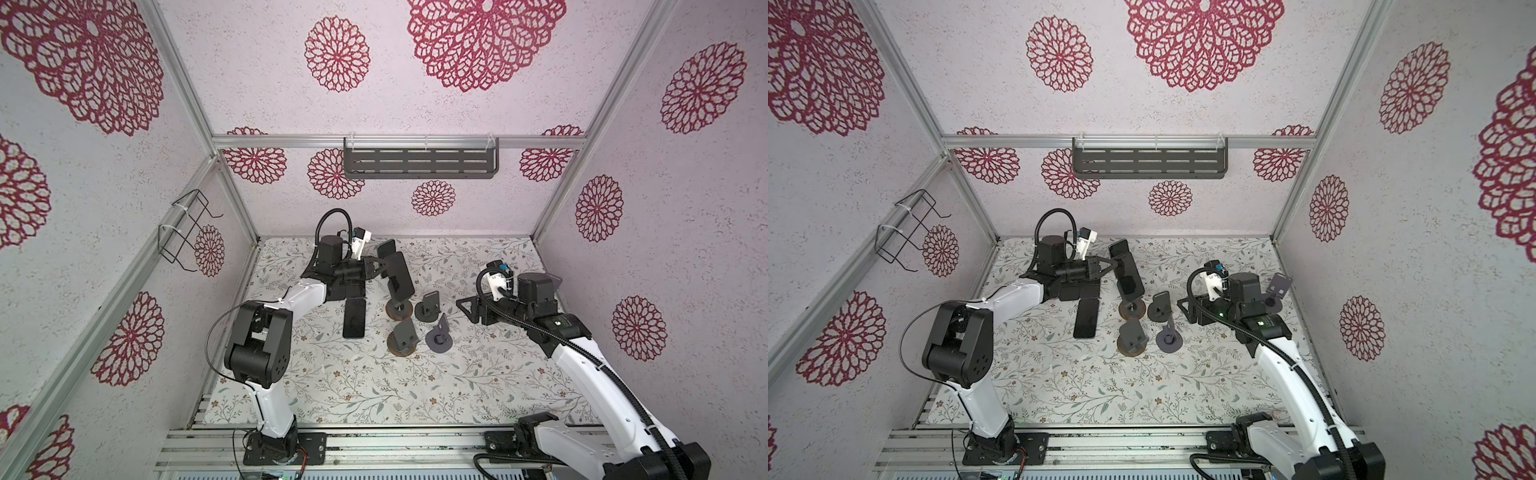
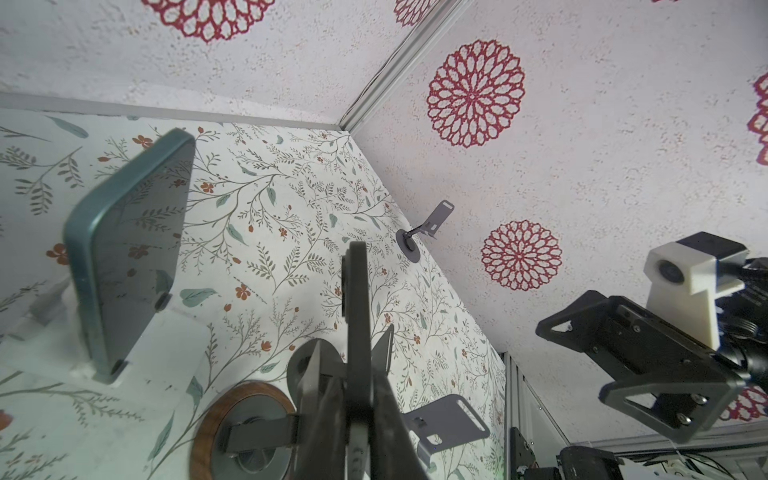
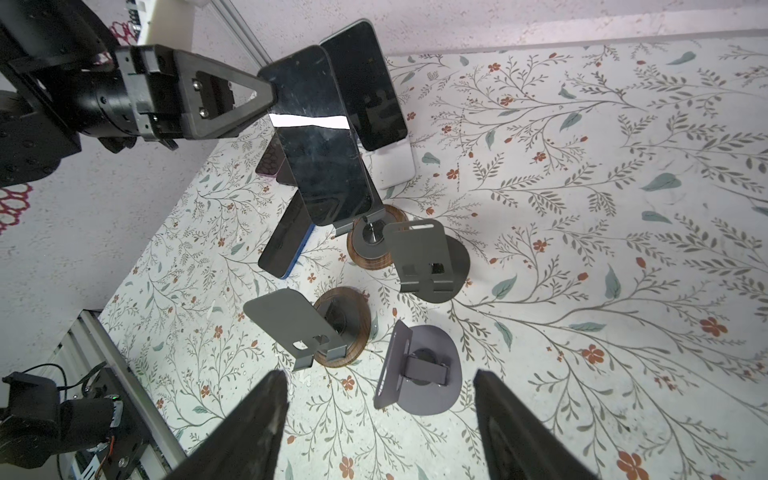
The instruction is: Remove the phone from the phone stand
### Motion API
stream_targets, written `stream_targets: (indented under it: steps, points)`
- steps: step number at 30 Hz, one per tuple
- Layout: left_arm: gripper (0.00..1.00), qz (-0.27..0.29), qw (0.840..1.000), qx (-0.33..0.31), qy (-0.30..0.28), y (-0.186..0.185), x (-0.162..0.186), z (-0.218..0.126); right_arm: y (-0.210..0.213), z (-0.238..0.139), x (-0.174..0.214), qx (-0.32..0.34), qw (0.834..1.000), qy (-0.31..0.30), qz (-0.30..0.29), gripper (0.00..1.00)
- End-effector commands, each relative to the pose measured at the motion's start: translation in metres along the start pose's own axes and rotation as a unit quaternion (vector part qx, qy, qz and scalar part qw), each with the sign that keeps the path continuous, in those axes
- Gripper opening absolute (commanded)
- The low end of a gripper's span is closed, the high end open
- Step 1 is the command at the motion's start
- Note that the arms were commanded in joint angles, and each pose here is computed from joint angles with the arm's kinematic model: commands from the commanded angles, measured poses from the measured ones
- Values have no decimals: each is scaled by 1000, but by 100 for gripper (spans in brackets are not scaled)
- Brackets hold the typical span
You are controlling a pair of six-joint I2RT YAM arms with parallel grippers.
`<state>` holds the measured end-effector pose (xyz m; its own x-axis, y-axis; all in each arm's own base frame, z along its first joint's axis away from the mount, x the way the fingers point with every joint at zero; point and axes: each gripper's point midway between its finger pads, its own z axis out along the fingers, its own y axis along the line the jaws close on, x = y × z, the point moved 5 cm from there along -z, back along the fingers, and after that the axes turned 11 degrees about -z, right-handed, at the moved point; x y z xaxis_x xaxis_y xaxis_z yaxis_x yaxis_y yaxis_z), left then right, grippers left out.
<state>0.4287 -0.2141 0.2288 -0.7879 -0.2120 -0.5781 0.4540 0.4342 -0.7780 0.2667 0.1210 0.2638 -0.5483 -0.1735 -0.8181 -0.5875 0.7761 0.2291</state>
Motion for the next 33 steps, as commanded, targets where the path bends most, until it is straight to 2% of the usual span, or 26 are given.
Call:
stream_targets:
  steps: [1, 6, 12, 15, 21, 25, 29, 33]
  points:
    - [6, 58, 997, 49, -35, -60, -30, -23, 8, -5, -28, -32, 998, -39, -30, 73]
    - [0, 60, 997, 35, -25, -75, -24, -38, 12, 0, -39, -58, 997, -39, -34, 72]
    - [0, 48, 999, -3, -23, -77, -5, -60, 6, 8, -43, -48, 998, -24, -31, 70]
    - [0, 41, 999, 13, -32, -79, 13, -70, 11, 10, -49, -68, 997, -37, -27, 68]
    - [0, 32, 999, 40, -20, -86, 47, -86, 40, 26, -58, -165, 984, -51, -38, 66]
    - [0, 34, 997, 63, -11, -92, 60, -93, 59, 45, -56, -210, 975, -20, -64, 64]
    - [0, 24, 995, 95, 4, -94, 70, -93, 75, 59, -59, -259, 963, -27, -68, 62]
    - [0, 26, 994, 104, 9, -95, 73, -93, 81, 69, -58, -272, 960, -24, -65, 64]
